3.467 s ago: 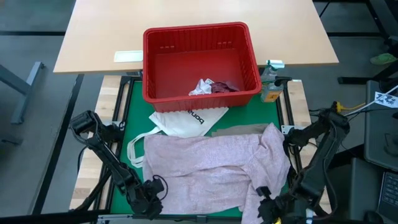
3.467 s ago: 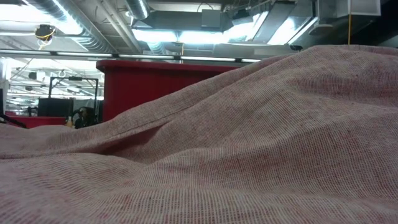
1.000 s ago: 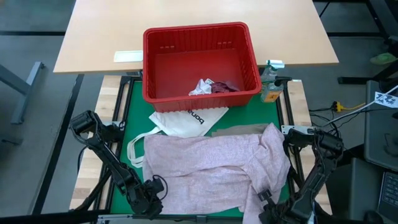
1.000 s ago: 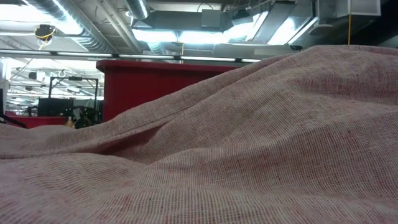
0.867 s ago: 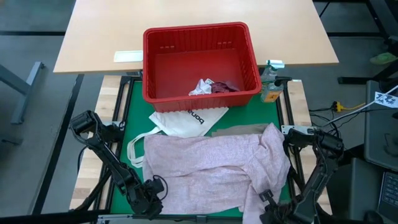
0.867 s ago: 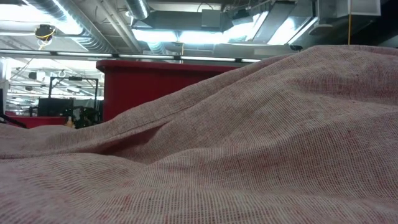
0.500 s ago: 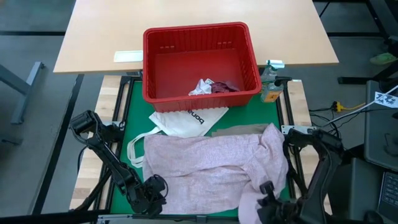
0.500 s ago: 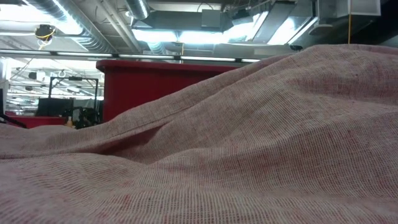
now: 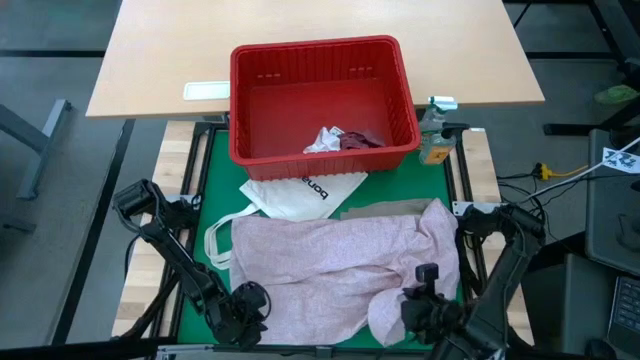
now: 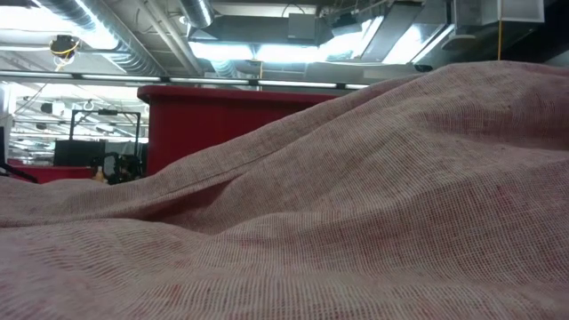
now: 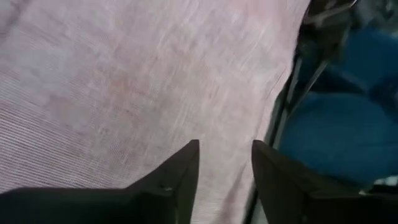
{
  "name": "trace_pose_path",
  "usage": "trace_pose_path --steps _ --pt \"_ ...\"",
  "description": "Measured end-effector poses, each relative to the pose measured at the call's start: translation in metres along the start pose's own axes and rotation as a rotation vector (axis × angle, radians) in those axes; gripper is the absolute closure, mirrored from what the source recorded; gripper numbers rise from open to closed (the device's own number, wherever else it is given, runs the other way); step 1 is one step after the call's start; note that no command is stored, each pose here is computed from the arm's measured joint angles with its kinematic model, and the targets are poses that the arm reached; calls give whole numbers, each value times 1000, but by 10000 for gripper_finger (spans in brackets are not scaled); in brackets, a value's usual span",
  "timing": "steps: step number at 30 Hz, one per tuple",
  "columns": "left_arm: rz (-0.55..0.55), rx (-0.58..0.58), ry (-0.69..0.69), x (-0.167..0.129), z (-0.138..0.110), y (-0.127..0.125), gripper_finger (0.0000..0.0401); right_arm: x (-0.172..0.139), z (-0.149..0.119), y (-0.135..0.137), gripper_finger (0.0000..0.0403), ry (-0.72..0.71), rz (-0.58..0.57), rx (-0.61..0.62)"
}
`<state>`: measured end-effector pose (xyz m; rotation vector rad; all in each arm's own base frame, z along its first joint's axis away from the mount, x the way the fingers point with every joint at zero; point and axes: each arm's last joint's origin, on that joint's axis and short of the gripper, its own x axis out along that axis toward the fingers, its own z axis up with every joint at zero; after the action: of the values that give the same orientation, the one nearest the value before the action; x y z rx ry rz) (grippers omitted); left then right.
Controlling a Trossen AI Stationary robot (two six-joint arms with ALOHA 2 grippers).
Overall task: Fold laundry
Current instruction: Fold the pink shirt
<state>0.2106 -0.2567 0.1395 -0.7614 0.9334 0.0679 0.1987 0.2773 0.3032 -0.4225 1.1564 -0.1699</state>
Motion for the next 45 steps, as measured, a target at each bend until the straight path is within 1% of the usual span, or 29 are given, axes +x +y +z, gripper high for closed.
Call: trace_pose_path --steps 2,6,8,12,16,22,27,32,37,41,45 --pt "-2 36 34 5 -5 1 246 3 4 -4 394 7 -7 16" --pt "-85 136 136 14 -15 -2 226 10 11 -12 393 22 -18 31" --pt "-104 159 158 15 -19 -3 224 12 13 -14 393 30 -20 21" --pt "-118 174 168 13 -24 -5 223 15 15 -17 393 45 -16 17" --pt "-112 248 175 11 -30 -4 223 15 16 -18 393 62 -1 15" --pt "-56 396 138 11 -29 1 222 15 15 -17 393 74 11 33" --pt "34 491 54 11 -26 7 222 15 15 -17 393 76 13 39" --pt "134 546 -33 11 -23 14 222 15 15 -17 393 81 17 40" --pt "187 584 -41 10 -23 18 224 15 15 -17 393 86 22 41" --pt "216 597 -34 10 -23 21 247 15 15 -17 393 86 22 41" --pt "225 595 -54 10 -22 22 300 15 15 -17 393 83 19 67"
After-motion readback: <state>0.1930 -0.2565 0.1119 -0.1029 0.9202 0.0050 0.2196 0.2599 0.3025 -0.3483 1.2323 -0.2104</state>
